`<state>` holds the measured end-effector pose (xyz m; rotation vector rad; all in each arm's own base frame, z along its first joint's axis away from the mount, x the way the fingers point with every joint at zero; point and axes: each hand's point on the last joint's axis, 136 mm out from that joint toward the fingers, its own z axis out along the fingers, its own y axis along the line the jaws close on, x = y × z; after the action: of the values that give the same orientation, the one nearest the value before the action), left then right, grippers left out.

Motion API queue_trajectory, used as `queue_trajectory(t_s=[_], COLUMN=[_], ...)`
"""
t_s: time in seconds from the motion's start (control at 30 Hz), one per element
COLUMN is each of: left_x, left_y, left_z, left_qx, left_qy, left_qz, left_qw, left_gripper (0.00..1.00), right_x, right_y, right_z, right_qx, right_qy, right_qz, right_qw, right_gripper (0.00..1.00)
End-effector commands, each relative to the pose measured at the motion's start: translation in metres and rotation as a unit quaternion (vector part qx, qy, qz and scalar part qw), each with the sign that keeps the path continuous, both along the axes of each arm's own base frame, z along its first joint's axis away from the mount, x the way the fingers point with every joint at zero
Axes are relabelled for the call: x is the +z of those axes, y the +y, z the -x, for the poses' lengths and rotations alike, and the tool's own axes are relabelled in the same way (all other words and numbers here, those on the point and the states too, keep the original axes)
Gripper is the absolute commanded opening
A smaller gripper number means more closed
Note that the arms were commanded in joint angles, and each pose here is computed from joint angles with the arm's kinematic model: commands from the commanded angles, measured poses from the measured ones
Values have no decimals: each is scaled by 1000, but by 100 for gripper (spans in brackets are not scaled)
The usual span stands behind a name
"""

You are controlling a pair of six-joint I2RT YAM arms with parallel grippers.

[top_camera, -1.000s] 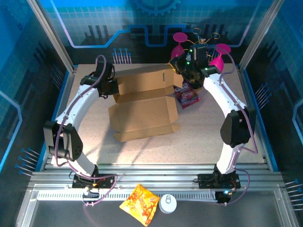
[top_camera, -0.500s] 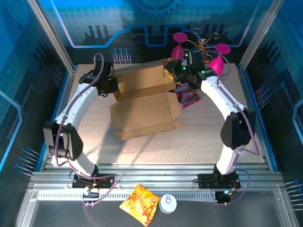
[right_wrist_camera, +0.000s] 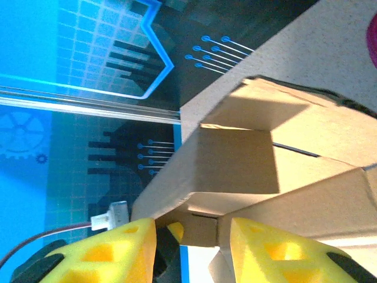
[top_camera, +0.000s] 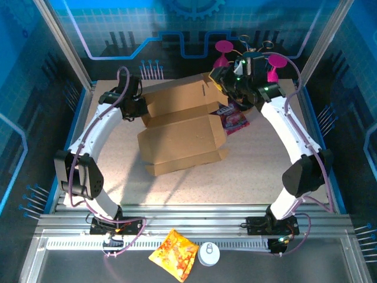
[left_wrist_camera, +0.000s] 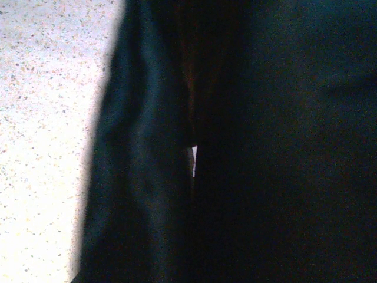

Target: Fold the paper box

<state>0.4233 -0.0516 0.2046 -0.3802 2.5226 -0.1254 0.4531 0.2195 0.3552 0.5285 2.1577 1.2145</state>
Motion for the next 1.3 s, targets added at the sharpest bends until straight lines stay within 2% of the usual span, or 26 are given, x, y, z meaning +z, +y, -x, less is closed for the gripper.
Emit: queue_trajectory(t_s=[0.0,0.17,0.27,0.43,0.5,0.57,0.73,0.87,1.07,1.27], left_x=[11,12,12,12,13,13,16,23,29,30], left_y=[-4,-7,-9,-9,-10,-10,-5,-1,2,3], left_z=[-6,-7,-6,-6,-6,-6,-5,-4,-6,-6], left_qx=[-3,-7,-9,-10,-9,-6,8,16,14,14], left_qy=[-11,-11,-10,-8,-7,-6,4,4,5,7], left_qz=[16,25,27,30,34,42,69,80,75,70], left_qw=[1000,1000,1000,999,999,999,998,997,997,997], left_gripper=[0,0,0,0,0,0,0,0,0,0], right_x=[6,-8,-2,-11,-7,-3,14,16,-31,-59], right_y=[4,15,33,63,65,60,23,-7,-25,-25], right_z=[-7,-24,-31,-30,-29,-29,-25,-4,26,22], right_qx=[6,18,35,66,62,52,17,-8,-10,3], right_qy=[-9,7,-4,19,13,7,-24,-46,-24,-26], right_qz=[4,13,3,6,-3,-5,11,33,94,180], right_qw=[1000,1000,999,998,998,999,1000,998,995,983], right_gripper=[40,46,47,45,41,37,44,44,42,45])
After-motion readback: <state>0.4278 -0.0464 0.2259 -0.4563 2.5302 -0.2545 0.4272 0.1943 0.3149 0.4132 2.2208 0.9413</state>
